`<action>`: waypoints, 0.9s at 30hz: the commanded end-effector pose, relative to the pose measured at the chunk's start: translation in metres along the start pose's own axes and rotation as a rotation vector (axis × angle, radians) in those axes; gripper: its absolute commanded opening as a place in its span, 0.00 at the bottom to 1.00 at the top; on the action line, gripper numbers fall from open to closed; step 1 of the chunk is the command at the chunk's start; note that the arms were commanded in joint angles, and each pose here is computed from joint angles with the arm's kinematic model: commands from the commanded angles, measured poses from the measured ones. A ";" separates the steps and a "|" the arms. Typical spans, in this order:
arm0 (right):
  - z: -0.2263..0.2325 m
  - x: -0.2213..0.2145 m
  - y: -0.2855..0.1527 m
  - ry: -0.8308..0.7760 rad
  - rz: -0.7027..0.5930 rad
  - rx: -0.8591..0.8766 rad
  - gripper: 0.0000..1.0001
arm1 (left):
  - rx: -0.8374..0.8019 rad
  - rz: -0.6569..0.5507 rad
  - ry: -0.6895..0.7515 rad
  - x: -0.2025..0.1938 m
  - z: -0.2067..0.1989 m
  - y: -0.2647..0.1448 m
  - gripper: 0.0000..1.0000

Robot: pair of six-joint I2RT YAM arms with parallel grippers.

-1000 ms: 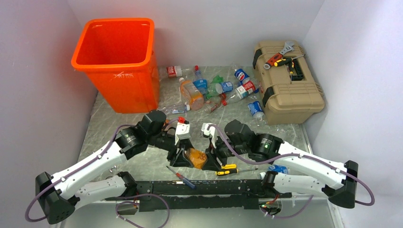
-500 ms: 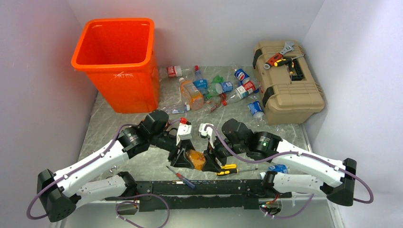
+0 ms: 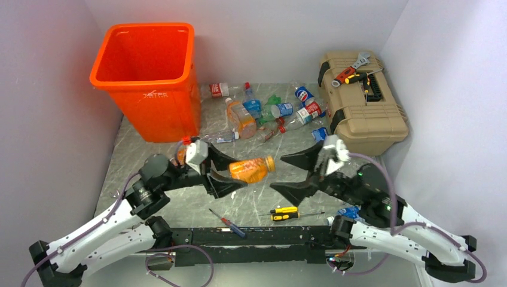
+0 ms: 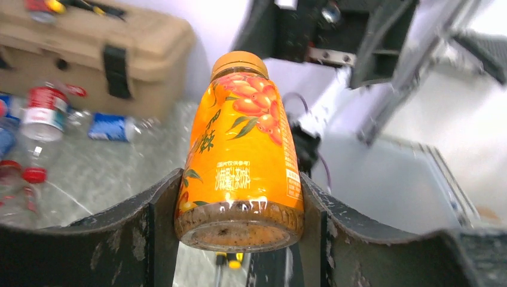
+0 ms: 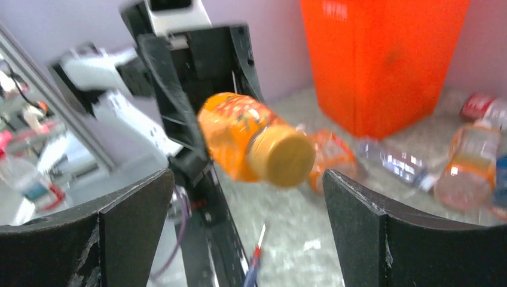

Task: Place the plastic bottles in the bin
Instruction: Pick up the plastic bottle at the center of the board.

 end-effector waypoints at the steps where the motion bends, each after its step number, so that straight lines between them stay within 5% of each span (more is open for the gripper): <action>1: -0.001 0.034 -0.006 0.068 -0.308 -0.014 1.00 | 0.186 -0.438 -0.074 0.057 0.013 -0.009 0.00; 4: -0.007 0.029 0.002 0.110 -0.343 -0.047 1.00 | 0.159 -0.557 -0.130 0.067 0.012 -0.010 0.00; 11: -0.001 0.046 0.027 0.240 -0.546 0.049 0.97 | -0.032 -0.616 -0.210 0.068 0.001 0.004 0.00; 27: 0.000 0.056 0.060 0.369 -0.657 0.112 0.87 | -0.073 -0.595 -0.255 0.054 0.000 0.006 0.00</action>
Point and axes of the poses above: each gripper's point midway between its finger pads, its own y axis out along the fingers, its own z axis along the line the jaws close on, x = y × z, the point moved 5 cm from there along -y, back along the fingers
